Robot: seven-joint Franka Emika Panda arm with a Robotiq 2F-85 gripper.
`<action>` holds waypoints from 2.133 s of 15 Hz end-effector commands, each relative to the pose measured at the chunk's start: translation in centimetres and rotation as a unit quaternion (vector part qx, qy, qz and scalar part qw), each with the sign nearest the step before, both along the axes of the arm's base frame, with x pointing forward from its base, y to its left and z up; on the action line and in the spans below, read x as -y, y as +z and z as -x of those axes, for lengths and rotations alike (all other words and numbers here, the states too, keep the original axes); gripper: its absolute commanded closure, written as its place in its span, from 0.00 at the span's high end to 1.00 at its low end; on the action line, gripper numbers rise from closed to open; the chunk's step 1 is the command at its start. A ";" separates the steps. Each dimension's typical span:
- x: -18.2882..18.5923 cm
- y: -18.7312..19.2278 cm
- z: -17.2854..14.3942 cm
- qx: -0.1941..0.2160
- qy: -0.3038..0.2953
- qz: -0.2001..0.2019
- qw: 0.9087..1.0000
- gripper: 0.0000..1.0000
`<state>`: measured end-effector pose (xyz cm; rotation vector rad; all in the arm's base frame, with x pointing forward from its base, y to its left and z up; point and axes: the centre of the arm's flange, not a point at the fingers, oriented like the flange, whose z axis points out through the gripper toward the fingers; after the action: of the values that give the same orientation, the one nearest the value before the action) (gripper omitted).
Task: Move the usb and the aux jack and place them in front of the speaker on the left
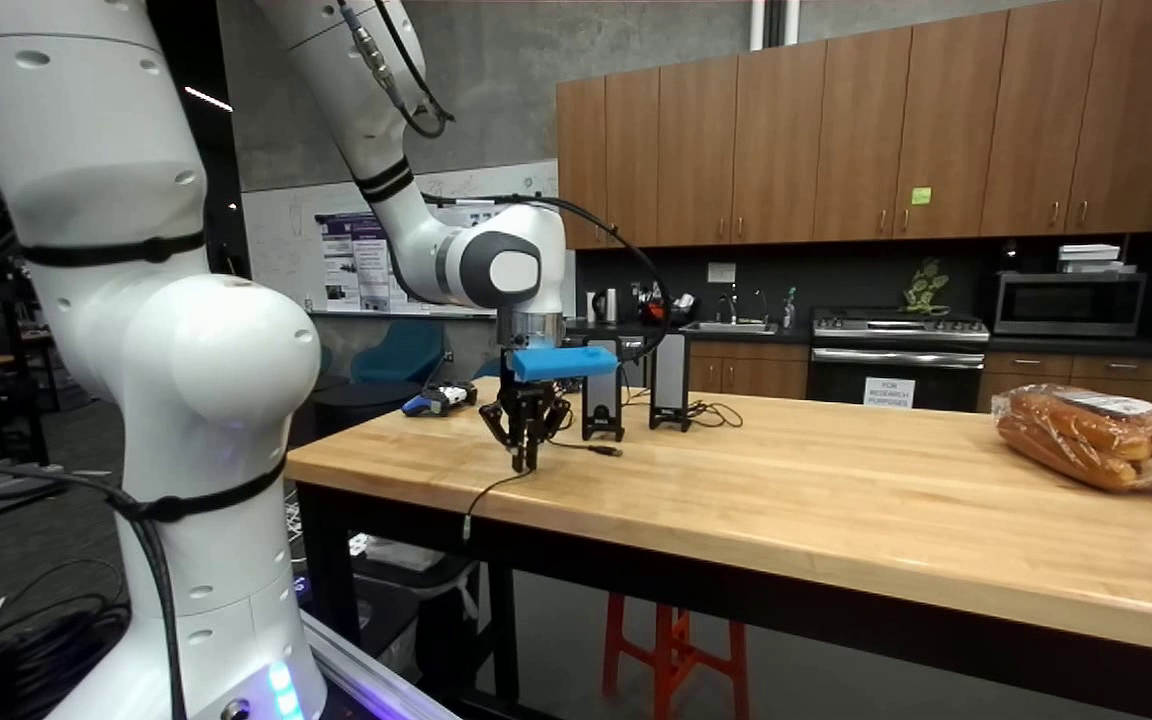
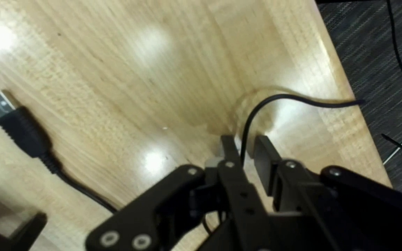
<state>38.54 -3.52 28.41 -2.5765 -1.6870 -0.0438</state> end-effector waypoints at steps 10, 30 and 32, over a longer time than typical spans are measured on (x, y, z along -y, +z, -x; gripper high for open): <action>1.8 5.1 -1.5 0.020 0.000 0.055 0.998 0.01; 5.4 15.7 -9.6 0.045 0.040 0.145 0.988 0.01; 5.9 15.9 -10.5 0.044 0.041 0.151 0.987 0.01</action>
<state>47.07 -8.29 43.74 -2.7478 -1.9460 0.0590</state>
